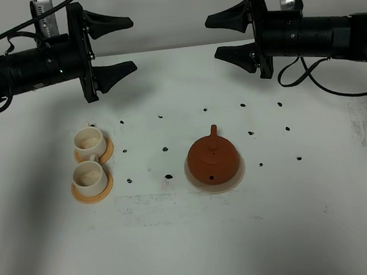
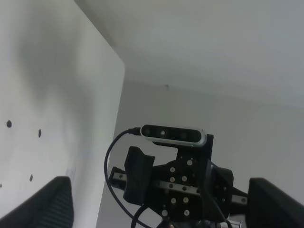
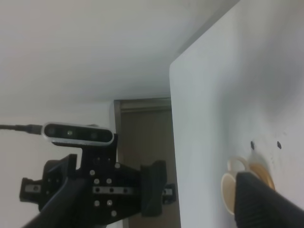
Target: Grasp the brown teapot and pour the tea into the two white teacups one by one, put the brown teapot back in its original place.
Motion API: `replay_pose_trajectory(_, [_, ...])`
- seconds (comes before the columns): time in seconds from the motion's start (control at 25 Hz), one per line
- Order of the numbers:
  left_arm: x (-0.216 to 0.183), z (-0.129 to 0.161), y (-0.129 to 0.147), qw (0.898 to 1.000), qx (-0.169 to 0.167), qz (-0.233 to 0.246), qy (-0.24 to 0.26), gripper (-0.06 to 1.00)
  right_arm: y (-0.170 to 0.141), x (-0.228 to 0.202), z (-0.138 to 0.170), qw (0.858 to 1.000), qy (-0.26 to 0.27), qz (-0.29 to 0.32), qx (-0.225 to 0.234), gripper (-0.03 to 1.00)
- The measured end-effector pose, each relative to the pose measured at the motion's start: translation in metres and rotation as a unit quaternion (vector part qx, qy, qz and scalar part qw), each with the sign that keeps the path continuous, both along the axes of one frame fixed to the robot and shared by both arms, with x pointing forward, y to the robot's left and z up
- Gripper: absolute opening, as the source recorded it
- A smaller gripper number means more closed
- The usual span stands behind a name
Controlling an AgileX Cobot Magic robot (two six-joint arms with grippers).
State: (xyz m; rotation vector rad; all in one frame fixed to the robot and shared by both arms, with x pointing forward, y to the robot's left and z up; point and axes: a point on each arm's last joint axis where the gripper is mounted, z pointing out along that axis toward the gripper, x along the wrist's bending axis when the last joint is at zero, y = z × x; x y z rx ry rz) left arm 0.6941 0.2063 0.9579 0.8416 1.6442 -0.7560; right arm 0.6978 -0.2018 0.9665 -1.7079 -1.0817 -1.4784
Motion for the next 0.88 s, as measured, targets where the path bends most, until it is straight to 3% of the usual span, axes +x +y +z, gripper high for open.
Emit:
replay_pose_trajectory(0.2, [0.0,0.0,0.0,1.0,0.014,-0.001,-0.017,0.7,0.0,0.0,0.0,1.0,-0.024,0.005,-0.016,0.58])
replay_pose_trajectory(0.36, [0.002,-0.002,0.002,0.998,0.048,0.0,-0.048,0.65,-0.001,0.003,0.003,0.995,-0.068,0.027,-0.073,0.54])
replay_pose_trajectory(0.52, [0.002,-0.001,0.01,0.986,0.152,0.013,-0.064,0.55,-0.005,0.006,0.012,0.974,-0.112,0.046,-0.189,0.5])
replay_pose_trajectory(0.68, [-0.001,0.021,0.022,0.953,0.282,0.023,-0.111,0.45,-0.017,0.002,0.036,0.931,-0.167,0.037,-0.322,0.49])
replay_pose_trajectory(0.8, [-0.007,0.04,0.023,0.919,0.368,0.022,-0.144,0.39,-0.022,-0.004,0.057,0.887,-0.202,0.033,-0.414,0.49])
replay_pose_trajectory(0.88, [-0.013,0.052,0.019,0.887,0.429,0.012,-0.172,0.36,-0.021,-0.008,0.066,0.858,-0.211,0.035,-0.467,0.49])
